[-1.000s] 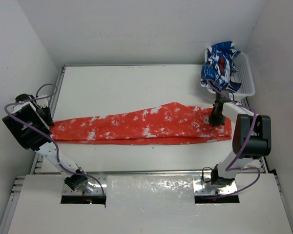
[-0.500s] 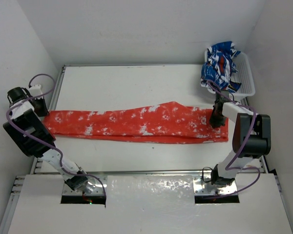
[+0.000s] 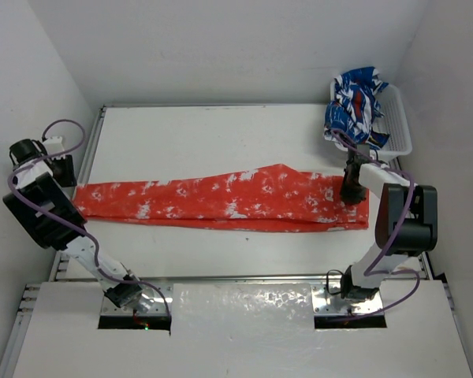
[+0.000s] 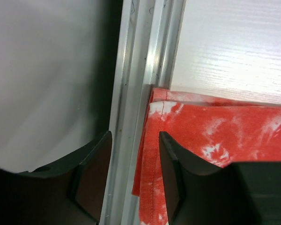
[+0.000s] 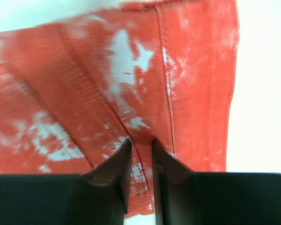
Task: Fold and stack the trousers
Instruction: Fold the trousers
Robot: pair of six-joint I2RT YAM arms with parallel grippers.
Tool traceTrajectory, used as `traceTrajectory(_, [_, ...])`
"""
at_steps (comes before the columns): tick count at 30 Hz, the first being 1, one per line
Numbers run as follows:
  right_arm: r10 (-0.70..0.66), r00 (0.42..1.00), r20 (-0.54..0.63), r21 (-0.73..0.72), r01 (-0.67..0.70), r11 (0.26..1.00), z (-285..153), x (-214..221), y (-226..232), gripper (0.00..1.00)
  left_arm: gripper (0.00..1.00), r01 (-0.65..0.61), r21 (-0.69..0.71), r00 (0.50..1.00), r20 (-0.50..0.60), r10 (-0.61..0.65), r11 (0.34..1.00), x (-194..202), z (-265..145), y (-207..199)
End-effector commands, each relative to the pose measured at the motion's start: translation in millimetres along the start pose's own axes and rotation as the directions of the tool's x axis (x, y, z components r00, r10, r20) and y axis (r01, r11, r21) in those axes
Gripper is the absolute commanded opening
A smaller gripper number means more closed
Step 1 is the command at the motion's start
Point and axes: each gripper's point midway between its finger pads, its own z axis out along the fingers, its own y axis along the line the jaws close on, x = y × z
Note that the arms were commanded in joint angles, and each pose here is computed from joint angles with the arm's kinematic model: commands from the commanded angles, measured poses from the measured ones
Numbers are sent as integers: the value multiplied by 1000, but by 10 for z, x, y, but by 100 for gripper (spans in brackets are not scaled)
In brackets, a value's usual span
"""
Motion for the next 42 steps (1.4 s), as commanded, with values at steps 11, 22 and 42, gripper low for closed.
traceTrajectory(11, [-647,405,647,-265,914,307,-1588,339,1993,58,42,19,11,1000,-5,-19,1000,64,-601,-275])
traceTrajectory(22, [-881,-9,473,-119,990,-74,-1206,971,2624,54,41,54,-35,991,-119,-58,998,538,-222,-213])
traceTrajectory(42, [-840,-103,532,-126,972,-199,-1285,1215,2538,0,41,63,-69,983,-170,-74,996,708,34,-49])
